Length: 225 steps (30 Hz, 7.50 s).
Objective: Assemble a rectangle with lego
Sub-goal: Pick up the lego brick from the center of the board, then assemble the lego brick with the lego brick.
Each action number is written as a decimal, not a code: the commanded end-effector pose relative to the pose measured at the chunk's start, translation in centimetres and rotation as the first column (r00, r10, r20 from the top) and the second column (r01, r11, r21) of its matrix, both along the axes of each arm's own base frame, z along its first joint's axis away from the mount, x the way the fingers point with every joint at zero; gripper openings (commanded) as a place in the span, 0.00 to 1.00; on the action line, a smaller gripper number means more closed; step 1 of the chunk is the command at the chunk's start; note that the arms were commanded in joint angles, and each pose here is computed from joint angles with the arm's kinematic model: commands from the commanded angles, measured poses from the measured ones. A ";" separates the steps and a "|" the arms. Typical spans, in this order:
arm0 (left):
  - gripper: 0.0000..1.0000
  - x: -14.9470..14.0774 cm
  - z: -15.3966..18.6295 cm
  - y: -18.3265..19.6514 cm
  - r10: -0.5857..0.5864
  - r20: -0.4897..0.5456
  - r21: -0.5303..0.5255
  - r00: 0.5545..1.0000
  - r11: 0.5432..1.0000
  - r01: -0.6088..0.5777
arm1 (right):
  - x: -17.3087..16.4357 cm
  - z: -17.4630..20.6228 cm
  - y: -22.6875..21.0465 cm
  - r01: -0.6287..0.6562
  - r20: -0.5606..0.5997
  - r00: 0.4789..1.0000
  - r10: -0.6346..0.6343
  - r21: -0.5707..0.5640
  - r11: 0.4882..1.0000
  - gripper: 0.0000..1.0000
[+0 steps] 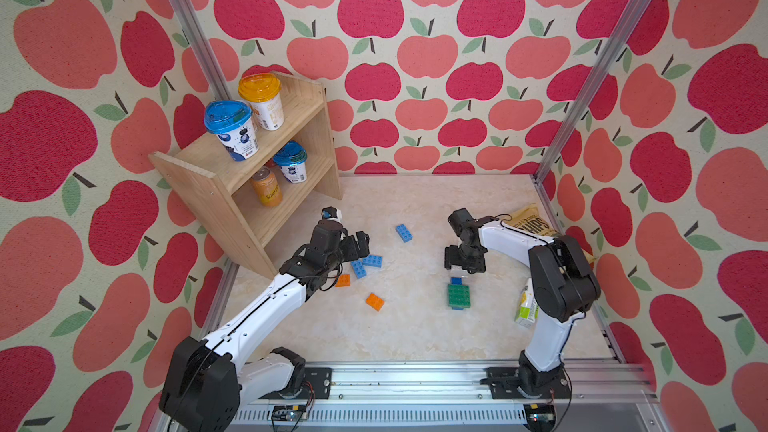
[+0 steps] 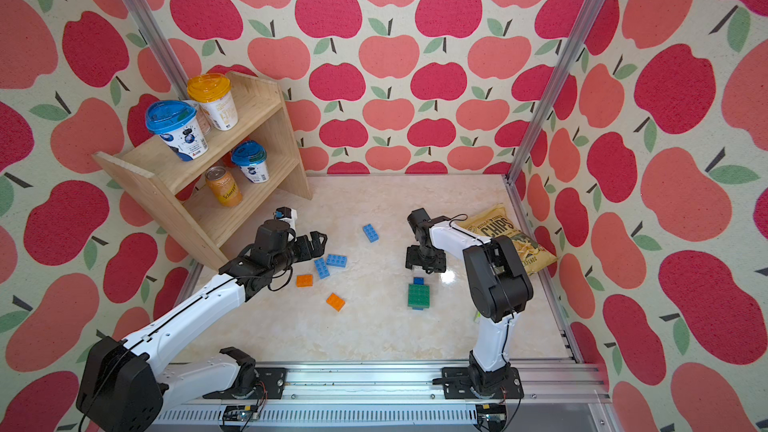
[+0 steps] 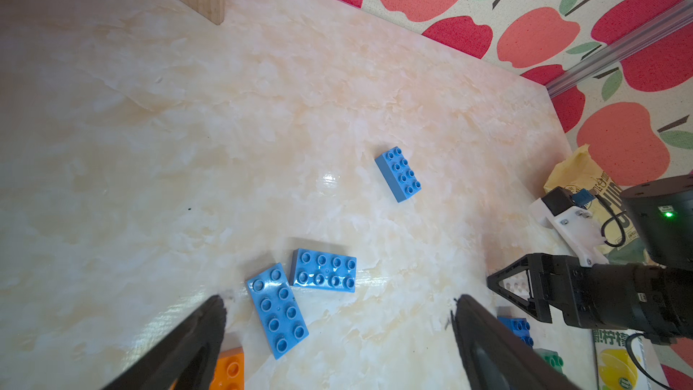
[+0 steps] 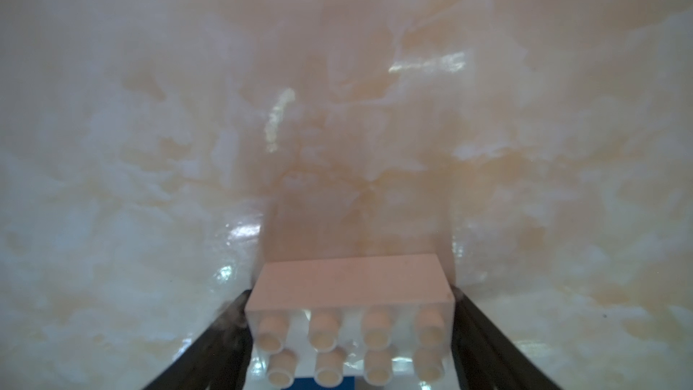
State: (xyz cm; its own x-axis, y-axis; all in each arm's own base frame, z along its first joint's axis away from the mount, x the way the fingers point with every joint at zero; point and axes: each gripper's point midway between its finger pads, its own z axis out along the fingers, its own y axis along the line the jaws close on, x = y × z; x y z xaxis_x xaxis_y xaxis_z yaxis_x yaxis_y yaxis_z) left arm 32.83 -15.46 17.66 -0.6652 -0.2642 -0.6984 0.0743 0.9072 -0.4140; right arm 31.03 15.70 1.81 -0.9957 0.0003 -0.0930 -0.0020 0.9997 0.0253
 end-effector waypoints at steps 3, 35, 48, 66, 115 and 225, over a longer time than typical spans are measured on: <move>0.97 0.2 0.6 0.3 0.016 0.013 0.000 1.000 1.000 -0.016 | -1.3 -2.8 -0.6 -0.054 -0.099 0.994 0.053 -0.006 0.999 0.74; 0.97 -0.2 0.7 0.5 0.013 0.022 0.001 1.000 1.000 -0.013 | -3.4 5.5 4.3 -0.018 0.083 0.996 0.019 -0.014 1.000 0.48; 0.97 -0.2 0.7 -0.2 -0.001 0.019 -0.024 1.000 1.000 0.001 | -6.4 4.6 2.0 0.000 0.064 0.998 0.001 -0.025 1.000 0.49; 0.97 0.2 0.6 -0.7 -0.013 0.012 -0.020 1.000 1.000 0.013 | -6.3 3.5 1.3 0.026 0.039 0.999 -0.024 -0.049 0.998 0.49; 0.97 0.1 0.2 -0.6 -0.012 0.005 -0.008 1.000 1.000 0.012 | -6.7 3.1 0.6 0.152 0.038 0.988 -0.152 -0.005 0.988 0.50; 0.97 -8.3 -14.6 -25.8 -0.760 0.021 0.456 0.650 0.585 0.670 | -14.5 -5.5 2.4 -0.069 -0.402 0.913 0.074 0.025 0.997 0.25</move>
State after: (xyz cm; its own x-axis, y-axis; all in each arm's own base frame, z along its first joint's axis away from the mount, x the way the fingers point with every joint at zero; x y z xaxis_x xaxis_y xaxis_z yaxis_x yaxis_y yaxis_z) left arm 21.60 -42.54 4.22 -0.2798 0.5523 -0.7853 0.8742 0.4846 0.0293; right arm 24.19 17.93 2.70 -0.9999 -0.0096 -0.0055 -0.0098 0.9995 0.0314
